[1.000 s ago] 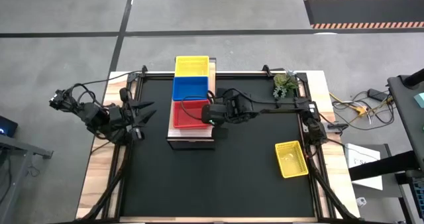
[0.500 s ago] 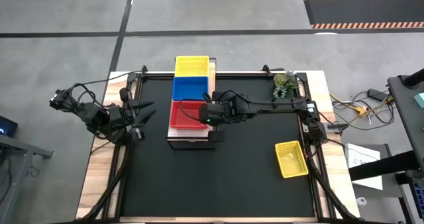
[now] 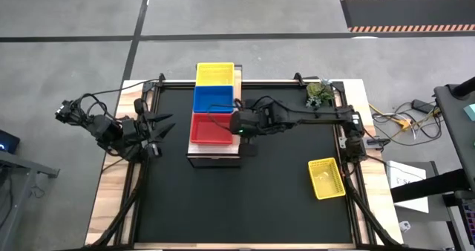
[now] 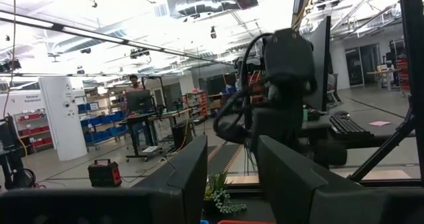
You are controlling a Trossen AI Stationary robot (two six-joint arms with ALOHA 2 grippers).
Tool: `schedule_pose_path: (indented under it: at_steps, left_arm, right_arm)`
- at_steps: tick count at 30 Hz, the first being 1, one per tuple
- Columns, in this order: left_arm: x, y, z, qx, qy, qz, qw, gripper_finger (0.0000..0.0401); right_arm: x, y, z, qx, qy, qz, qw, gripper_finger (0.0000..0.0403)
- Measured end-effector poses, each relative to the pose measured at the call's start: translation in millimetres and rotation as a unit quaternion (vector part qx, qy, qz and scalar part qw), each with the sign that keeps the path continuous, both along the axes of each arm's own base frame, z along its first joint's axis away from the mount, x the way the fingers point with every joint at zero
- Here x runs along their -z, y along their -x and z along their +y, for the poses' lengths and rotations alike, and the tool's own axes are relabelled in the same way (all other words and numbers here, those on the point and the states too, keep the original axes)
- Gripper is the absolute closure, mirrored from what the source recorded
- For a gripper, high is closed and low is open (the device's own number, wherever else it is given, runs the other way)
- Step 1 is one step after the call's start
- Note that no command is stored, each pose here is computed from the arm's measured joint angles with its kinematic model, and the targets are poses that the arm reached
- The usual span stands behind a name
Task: Stack baskets on shelf by color
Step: Adjust the red bins on the shelf
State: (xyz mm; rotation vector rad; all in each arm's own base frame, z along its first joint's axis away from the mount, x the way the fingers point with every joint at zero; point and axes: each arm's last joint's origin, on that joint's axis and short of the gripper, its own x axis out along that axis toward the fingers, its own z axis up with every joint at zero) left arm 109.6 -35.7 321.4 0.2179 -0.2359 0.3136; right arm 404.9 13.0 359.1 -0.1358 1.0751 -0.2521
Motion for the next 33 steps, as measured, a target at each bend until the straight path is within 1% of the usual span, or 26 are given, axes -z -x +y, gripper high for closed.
schedule_pose_path:
  at_steps: [2, 4, 5, 7, 9, 13, 17, 24, 29, 33]
  left_arm:
    - [0.0, 0.0, 0.0, 0.000, 0.000, 0.000, 1.000, 0.0283]
    - [-0.1, 0.1, 0.1, 0.000, 0.000, 0.000, 1.000, 0.0283]
    - [-0.1, 0.2, 0.1, 0.000, 0.000, 0.000, 1.000, 0.0283]
    - [-0.1, 0.3, 0.1, 0.000, 0.000, -0.001, 1.000, 0.0283]
    - [-0.2, 0.4, 0.2, -0.001, -0.002, 0.000, 1.000, 0.0283]
    - [-0.3, 0.5, 0.2, -0.002, -0.008, 0.001, 1.000, 0.0283]
    - [-0.2, 0.4, 0.2, -0.002, -0.008, 0.002, 1.000, 0.0283]
    - [-0.2, 0.4, 0.2, -0.002, -0.008, 0.002, 1.000, 0.0283]
    - [-0.2, 0.4, 0.2, -0.002, -0.008, 0.002, 1.000, 0.0283]
    - [-0.2, 0.4, 0.2, -0.002, -0.008, 0.002, 1.000, 0.0283]
  right_arm:
    - [-6.6, 4.7, 2.2, -0.018, -0.039, -0.007, 0.999, 0.0394]
    - [-9.5, 5.8, 6.2, -0.056, -0.093, -0.012, 0.994, 0.0394]
    - [-9.8, 4.4, 7.7, -0.073, -0.110, -0.018, 0.991, 0.0394]
    - [-6.5, -0.2, 11.0, -0.104, -0.136, -0.028, 0.985, 0.0394]
    - [-0.1, -7.0, 12.9, -0.127, -0.149, -0.039, 0.980, 0.0394]
    - [12.2, -15.0, 13.3, -0.139, -0.143, -0.047, 0.979, 0.0394]
    - [18.5, -16.9, 11.3, -0.141, -0.140, -0.046, 0.979, 0.0394]
    - [18.6, -17.9, 9.0, -0.137, -0.134, -0.050, 0.980, 0.0394]
    - [19.0, -18.0, 6.7, -0.125, -0.109, -0.049, 0.985, 0.0394]
    - [19.3, -17.9, 6.1, -0.124, -0.107, -0.048, 0.985, 0.0394]
